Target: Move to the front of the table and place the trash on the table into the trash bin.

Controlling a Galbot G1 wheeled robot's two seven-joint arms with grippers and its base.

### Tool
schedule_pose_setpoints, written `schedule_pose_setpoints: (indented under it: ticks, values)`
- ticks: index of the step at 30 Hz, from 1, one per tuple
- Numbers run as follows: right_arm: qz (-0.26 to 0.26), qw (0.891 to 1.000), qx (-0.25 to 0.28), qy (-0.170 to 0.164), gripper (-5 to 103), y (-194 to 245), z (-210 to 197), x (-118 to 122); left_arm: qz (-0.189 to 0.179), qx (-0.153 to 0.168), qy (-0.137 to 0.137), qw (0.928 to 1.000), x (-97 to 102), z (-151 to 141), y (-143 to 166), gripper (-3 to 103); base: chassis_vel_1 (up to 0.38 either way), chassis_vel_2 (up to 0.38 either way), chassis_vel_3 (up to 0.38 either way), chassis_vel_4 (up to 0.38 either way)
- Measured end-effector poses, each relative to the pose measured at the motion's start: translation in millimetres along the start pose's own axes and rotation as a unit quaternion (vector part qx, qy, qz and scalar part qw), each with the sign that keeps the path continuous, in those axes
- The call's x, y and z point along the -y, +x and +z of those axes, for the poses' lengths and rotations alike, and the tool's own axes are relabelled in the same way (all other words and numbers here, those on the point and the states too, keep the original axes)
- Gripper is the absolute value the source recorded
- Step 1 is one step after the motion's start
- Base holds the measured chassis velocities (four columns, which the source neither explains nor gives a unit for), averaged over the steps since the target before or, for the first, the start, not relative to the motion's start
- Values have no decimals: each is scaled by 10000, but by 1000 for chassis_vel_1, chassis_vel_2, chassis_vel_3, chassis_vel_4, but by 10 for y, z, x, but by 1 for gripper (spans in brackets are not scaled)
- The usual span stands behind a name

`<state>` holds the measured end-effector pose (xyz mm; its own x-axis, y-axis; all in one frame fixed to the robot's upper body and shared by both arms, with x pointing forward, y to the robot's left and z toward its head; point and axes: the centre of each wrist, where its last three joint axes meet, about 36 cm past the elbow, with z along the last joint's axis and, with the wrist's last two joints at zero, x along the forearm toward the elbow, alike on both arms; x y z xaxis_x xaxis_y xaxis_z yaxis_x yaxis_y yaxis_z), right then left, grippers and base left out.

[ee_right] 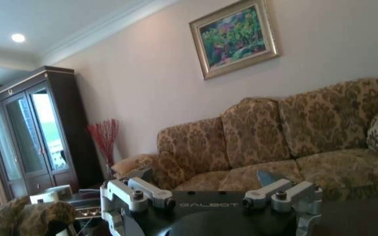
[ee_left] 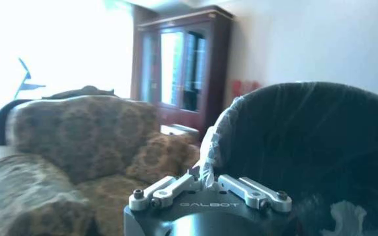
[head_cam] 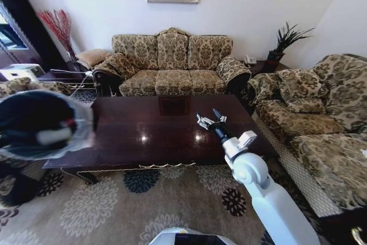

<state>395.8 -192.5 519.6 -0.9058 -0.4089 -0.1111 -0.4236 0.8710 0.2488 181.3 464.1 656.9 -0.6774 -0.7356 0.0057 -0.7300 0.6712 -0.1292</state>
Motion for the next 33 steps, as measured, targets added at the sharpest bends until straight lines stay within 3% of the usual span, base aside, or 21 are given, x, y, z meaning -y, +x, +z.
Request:
schedule_pose_setpoints:
  ticks: [2, 3, 4, 5, 8, 9, 12, 13, 16, 17, 21, 22, 24, 26, 30, 32, 33]
  values:
    - [21, 10000, -19, -12, 100, -15, 32, 8, -544, -16, 221, 9983, -212, 115, 24, 1, -63, 29, 51, -51]
    - [21, 10000, -19, -12, 100, -15, 32, 8, -544, -16, 221, 9983, -212, 115, 24, 1, -63, 13, 26, -51]
    - [29, 10000, -31, -20, 100, -22, 51, 12, -897, -32, 346, 9954, -348, 183, 35, 1, 0, 0, 0, 0]
    - [29, 10000, -31, -20, 100, -22, 51, 12, -897, -32, 346, 9954, -348, 183, 35, 1, 0, 0, 0, 0]
    - [50, 10000, -36, -43, 100, -33, 76, 22, -1695, 11, 496, 9843, -748, 387, -46, 1, 0, 0, 0, 0]
    - [50, 10000, -36, -43, 100, -33, 76, 22, -1695, 11, 496, 9843, -748, 387, -46, 1, 0, 0, 0, 0]
    - [61, 10000, -35, -71, 100, -38, 88, 22, -2343, -237, 473, 9707, -1123, 775, -201, 1, 0, 0, 0, 0]
    - [61, 10000, -35, -71, 100, -38, 88, 22, -2343, -237, 473, 9707, -1123, 775, -201, 1, 0, 0, 0, 0]
    - [85, 9999, -30, -85, 100, -17, 109, 35, -2701, -572, 298, 9607, -1334, 1294, -321, 1, 0, 0, 0, 0]
    - [85, 9999, -30, -85, 100, -17, 109, 35, -2701, -572, 298, 9607, -1334, 1294, -321, 1, 0, 0, 0, 0]
    - [178, 9998, 18, -72, 100, 29, 129, 86, -3079, -1331, 62, 9421, -1585, 2180, -414, 1, 0, 0, 0, 0]
    - [178, 9998, 18, -72, 100, 29, 129, 86, -3079, -1331, 62, 9421, -1585, 2180, -414, 1, 0, 0, 0, 0]
    - [206, 9998, 58, -47, 100, 41, 121, 119, -3197, -1885, 2, 9286, -1658, 2679, -403, 1, 0, 0, 0, 0]
    - [209, 9998, 65, -42, 100, 42, 119, 125, -3221, -1989, -29, 9256, -1673, 2796, -397, 1, 0, 0, 0, 0]
    - [259, 9996, 125, -13, 100, 51, 121, 160, -3340, -2647, -137, 9045, -1826, 3467, -362, 1, 0, 0, 0, 0]
    - [269, 9996, 126, -10, 100, 57, 127, 165, -3339, -2707, -131, 9028, -1842, 3517, -361, 1, 0, 0, 0, 0]
    - [303, 9995, 118, -5, 100, 88, 150, 183, -3269, -2902, -138, 8993, -1889, 3668, -361, 1, 0, 0, 0, 0]
